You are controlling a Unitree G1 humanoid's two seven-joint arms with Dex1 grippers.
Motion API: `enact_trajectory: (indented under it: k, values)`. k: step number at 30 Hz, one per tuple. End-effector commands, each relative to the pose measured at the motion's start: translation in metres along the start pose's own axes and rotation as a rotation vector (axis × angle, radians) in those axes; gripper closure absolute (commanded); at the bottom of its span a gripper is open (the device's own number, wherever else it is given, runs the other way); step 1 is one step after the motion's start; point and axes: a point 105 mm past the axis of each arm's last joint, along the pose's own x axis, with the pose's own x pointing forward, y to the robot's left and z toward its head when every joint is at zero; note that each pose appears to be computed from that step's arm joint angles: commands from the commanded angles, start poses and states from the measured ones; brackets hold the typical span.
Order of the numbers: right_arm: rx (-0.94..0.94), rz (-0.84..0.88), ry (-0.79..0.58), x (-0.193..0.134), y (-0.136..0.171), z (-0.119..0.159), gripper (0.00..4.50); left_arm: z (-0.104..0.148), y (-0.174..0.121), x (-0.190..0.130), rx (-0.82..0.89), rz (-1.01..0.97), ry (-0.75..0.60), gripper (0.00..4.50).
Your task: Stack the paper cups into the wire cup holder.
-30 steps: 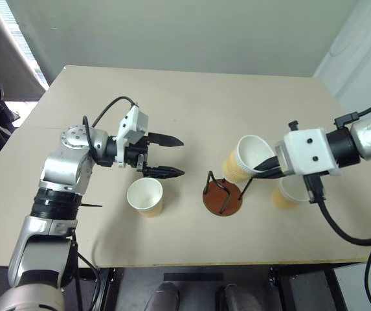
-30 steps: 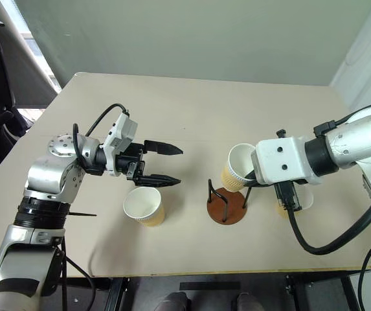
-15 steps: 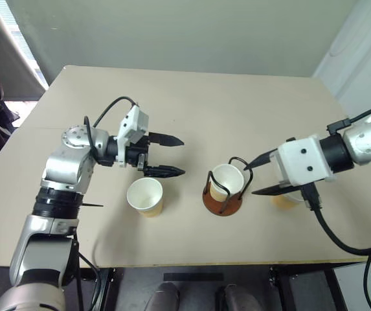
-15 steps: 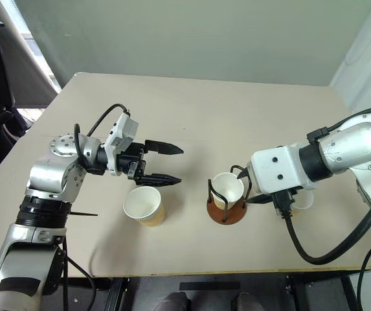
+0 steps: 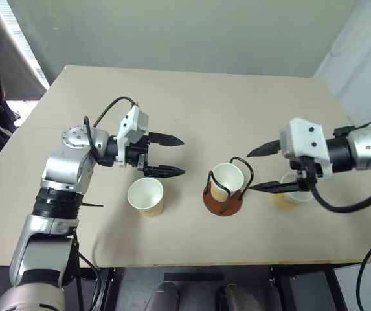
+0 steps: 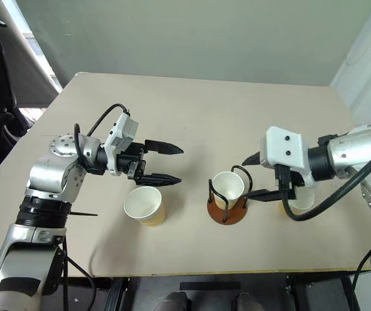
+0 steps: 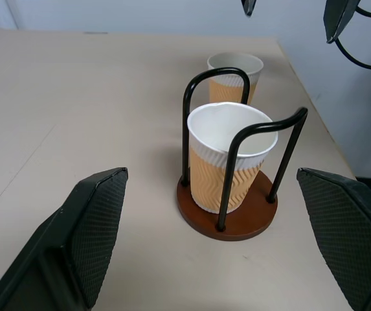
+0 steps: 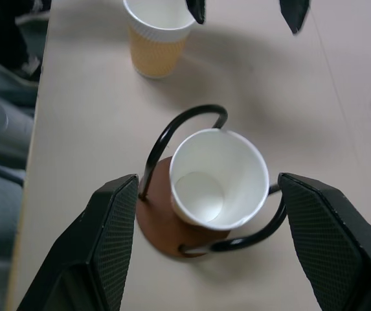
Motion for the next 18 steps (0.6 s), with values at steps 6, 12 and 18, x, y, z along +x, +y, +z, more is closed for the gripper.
enact_trajectory:
  k: [6,12,18]
  values:
    - [0.019,-0.137,0.163,-0.022,-0.005,-0.034,1.06,0.012,-0.001,0.000,0.051,-0.008,-0.015,0.00]
    - [0.045,-0.202,0.244,-0.030,-0.008,-0.057,1.06,0.012,-0.001,-0.001,0.051,-0.011,-0.014,0.00]
    - [0.050,-0.209,0.315,-0.036,-0.005,-0.073,1.06,0.012,-0.001,-0.001,0.050,-0.015,-0.013,0.00]
